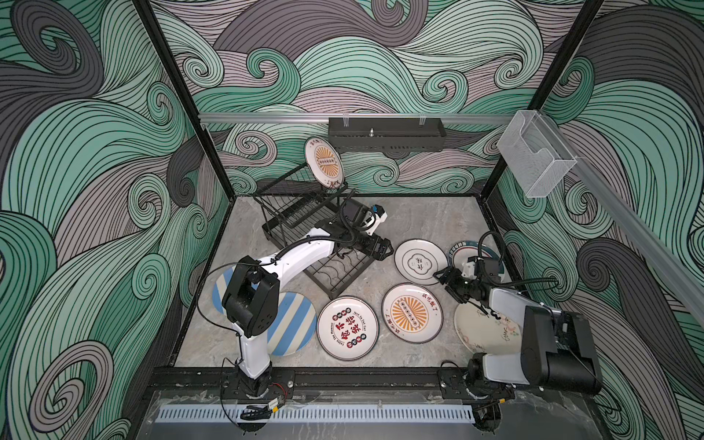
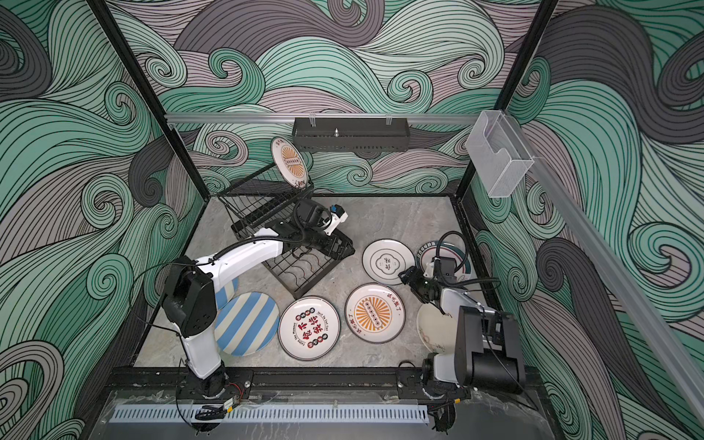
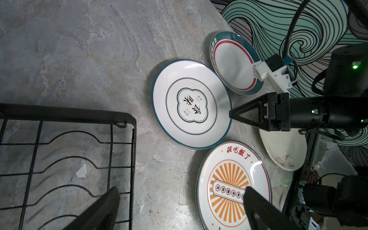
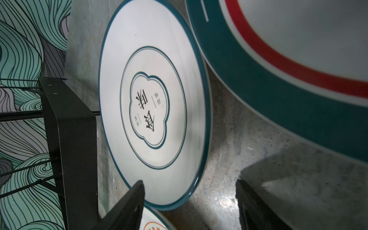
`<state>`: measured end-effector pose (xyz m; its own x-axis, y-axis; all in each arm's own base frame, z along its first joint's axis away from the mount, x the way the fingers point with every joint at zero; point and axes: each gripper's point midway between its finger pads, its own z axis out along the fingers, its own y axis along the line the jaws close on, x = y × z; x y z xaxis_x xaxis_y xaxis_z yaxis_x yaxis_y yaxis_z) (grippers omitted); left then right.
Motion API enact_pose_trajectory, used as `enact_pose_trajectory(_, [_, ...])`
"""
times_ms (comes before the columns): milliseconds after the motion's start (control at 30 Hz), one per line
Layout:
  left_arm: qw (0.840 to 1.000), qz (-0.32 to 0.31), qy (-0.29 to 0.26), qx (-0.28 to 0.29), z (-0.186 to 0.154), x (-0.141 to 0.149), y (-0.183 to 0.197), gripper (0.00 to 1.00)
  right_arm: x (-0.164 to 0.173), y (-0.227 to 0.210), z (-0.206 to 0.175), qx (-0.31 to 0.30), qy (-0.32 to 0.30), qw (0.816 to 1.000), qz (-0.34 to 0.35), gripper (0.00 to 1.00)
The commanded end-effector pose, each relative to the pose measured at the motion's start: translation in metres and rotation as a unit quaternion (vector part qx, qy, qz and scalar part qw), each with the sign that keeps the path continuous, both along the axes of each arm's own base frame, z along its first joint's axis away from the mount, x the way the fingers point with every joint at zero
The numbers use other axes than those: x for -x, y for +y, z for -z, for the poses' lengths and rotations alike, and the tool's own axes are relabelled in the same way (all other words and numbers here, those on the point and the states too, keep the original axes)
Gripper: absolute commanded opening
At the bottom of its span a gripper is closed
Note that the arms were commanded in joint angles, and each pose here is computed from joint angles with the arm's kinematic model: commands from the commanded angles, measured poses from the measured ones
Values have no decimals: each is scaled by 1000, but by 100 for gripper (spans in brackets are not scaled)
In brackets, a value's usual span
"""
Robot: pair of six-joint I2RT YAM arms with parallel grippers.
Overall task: Load plates into a dish rack
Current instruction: Pick up the plate from the middle-right of the table.
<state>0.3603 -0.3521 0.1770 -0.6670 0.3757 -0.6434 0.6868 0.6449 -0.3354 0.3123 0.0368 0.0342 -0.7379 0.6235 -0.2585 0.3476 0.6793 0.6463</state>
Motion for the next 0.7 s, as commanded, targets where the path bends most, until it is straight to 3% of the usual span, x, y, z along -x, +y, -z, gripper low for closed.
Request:
enact_pose_trajectory(0, [1000, -1, -12, -15, -11, 7, 9, 99, -14, -1, -6, -27, -29, 999, 21, 66])
enact_pose_trajectory(367, [1000, -7, -9, -27, -12, 9, 18, 99, -14, -12, 16, -44, -9, 997, 59, 49])
enact_pose_trajectory(667, [999, -27, -15, -37, -12, 5, 27, 99, -15, -12, 29, -50, 3, 997, 66, 45])
